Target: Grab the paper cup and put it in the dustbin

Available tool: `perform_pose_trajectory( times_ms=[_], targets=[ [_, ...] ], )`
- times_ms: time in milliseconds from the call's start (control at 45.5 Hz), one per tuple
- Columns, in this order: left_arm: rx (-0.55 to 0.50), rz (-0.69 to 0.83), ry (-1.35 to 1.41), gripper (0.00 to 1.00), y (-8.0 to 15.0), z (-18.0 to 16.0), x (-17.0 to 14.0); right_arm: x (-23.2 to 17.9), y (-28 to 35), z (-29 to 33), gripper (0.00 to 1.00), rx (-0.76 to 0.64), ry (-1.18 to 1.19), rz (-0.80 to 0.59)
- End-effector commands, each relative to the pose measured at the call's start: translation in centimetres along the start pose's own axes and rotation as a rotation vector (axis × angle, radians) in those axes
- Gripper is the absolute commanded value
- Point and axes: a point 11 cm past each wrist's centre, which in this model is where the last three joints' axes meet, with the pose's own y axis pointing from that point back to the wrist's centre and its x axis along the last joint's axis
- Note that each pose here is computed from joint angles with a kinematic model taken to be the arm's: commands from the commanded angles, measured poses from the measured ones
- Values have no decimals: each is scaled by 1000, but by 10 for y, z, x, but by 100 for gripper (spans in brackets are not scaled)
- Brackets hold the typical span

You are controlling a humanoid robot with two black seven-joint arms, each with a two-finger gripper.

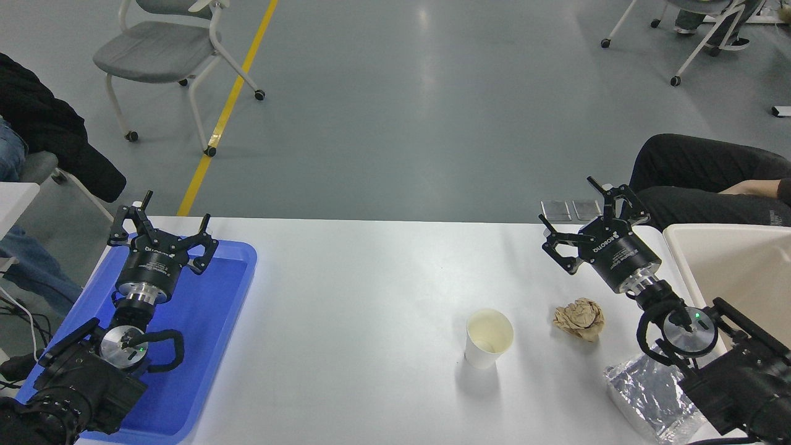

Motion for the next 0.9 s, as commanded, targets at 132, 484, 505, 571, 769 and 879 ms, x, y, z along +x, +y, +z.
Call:
perform_pose_trajectory(
  times_ms=[132, 484, 505, 571, 769, 879],
  targets=[
    [2, 2, -1, 100, 0, 0, 1, -1, -2, -2, 100, 1, 3, 0],
    [1, -1, 1, 100, 0, 0, 0, -7, -9, -5, 100, -12, 33, -9],
    [2, -1, 0, 100, 0, 0, 0, -9, -11, -7, 100, -12, 37, -11],
    [3, -1, 1, 100, 0, -1, 0, -14, -17, -6, 100, -28, 50, -16],
    [2, -1, 0, 100, 0, 0, 0, -34, -37, -24, 100, -75, 159, -32],
    [2, -1, 0, 100, 0, 0, 0, -42, -44, -47, 100, -120, 285, -1]
  ],
)
